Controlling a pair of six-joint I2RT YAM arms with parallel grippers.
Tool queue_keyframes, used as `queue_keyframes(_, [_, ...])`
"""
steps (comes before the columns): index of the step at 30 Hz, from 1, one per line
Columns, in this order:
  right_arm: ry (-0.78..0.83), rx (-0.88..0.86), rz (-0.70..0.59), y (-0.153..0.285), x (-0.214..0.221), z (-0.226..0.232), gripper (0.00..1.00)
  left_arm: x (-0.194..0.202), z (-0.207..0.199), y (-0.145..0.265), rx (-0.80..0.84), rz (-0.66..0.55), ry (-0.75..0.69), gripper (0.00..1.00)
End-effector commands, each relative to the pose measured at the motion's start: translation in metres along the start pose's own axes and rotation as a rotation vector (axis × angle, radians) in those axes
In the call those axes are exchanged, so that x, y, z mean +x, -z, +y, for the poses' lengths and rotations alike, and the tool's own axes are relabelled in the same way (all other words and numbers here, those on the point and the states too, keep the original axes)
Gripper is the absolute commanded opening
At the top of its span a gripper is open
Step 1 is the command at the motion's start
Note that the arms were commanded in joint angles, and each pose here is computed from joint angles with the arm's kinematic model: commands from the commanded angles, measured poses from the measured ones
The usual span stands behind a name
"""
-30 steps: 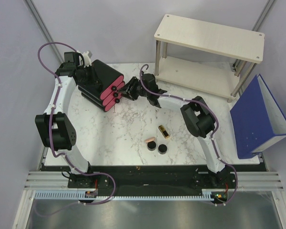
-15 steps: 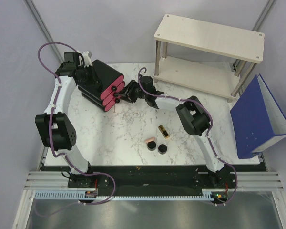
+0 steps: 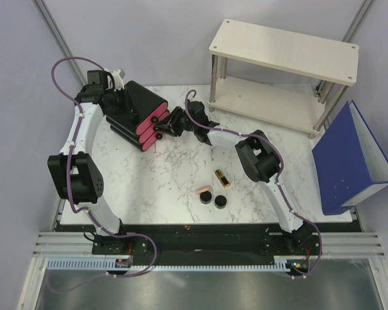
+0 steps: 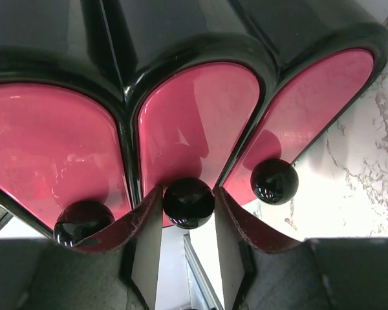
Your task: Organize the makeup
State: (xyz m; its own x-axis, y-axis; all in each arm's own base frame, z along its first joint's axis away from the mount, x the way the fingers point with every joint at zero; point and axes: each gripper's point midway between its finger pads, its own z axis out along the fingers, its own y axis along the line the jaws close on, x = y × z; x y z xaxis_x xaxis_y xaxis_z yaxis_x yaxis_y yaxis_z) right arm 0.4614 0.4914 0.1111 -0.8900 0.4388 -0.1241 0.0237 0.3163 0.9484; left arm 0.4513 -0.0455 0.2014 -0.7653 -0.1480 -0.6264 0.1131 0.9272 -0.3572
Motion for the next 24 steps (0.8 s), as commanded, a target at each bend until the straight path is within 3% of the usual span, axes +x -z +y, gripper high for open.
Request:
queue_keyframes(1, [0.001,-0.026,-0.001,-0.011,0.002,0.008,0.39,0.099,0.044,-0.010,-0.170,0.374,0.071,0.17])
queue_keyframes(9, [-0.012,-0.032,0.018,-0.006,0.009,0.003,0.05,0.099,0.045,-0.009,-0.180,0.370,0.079,0.18])
queue_keyframes(24, [-0.007,0.049,0.044,0.051,0.033,-0.032,0.03,0.101,0.043,-0.013,-0.167,0.381,0.100,0.18])
